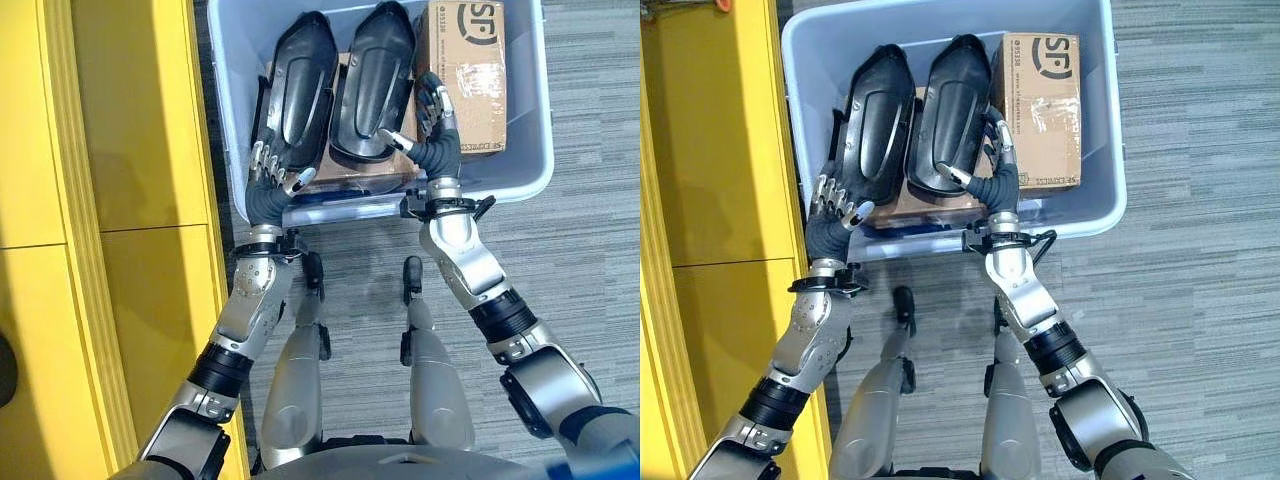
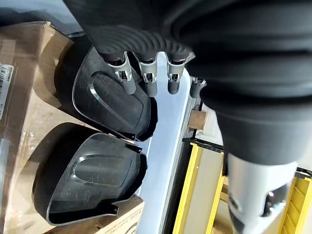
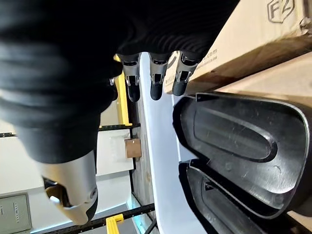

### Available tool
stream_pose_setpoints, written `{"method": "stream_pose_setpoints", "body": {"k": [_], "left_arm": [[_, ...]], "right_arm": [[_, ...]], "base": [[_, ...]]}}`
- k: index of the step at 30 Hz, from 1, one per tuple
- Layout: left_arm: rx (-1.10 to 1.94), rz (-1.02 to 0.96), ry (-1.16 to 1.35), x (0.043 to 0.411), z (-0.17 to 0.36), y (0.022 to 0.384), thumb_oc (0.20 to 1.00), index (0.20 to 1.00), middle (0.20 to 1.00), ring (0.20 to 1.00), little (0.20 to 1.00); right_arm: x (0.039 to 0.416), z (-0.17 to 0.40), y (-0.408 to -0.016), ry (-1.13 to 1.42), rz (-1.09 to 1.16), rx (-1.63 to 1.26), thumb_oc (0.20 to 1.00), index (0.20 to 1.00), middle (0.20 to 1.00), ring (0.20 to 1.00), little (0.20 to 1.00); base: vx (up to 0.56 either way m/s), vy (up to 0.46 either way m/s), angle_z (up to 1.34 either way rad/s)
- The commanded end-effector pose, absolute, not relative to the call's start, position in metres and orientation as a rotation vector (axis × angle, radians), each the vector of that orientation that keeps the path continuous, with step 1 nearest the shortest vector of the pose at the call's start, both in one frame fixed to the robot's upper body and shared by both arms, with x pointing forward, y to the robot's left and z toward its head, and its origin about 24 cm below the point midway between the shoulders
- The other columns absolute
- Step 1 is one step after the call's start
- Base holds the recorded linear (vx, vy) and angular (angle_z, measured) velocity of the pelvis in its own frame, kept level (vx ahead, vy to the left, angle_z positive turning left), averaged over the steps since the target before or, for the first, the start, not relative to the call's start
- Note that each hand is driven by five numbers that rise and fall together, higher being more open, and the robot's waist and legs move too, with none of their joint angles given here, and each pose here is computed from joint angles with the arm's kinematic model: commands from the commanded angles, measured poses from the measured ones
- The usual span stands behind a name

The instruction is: Move parts from the plastic box to the shelf.

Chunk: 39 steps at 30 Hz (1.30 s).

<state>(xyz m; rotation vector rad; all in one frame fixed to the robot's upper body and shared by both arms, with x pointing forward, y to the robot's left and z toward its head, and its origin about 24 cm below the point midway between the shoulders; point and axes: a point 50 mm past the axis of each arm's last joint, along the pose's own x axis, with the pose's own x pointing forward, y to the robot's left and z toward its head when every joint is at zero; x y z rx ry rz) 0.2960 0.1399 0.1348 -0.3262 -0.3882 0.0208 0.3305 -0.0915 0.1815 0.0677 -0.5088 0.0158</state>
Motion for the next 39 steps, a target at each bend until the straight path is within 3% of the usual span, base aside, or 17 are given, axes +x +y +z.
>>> {"method": "stream_pose_setpoints", "body": {"k": [1, 18, 39], "left_arm": [[-0.347, 0.003, -0.519, 0.288, 0.158, 0.142, 1.000, 1.000, 1.000, 1.000, 1.000], [-0.374, -0.005, -0.555, 0.287, 0.165, 0.142, 1.000, 1.000, 1.000, 1.000, 1.000], [-0.398, -0.087, -0.573, 0.287, 0.172, 0.130, 1.000, 1.000, 1.000, 1.000, 1.000]], "right_arm": [[0.321, 0.197, -0.088, -0.622, 0.026, 0.117, 1.000, 1.000, 1.000, 1.000, 1.000], [0.340, 0.184, -0.091, -0.526, -0.024, 0.086, 1.000, 1.000, 1.000, 1.000, 1.000], [0.395, 0.171, -0.122, -0.272, -0.244, 0.003, 1.000, 1.000, 1.000, 1.000, 1.000]], "base": [[0.00, 0.000, 0.00], [0.00, 0.000, 0.00], [0.00, -0.001, 0.01]]}}
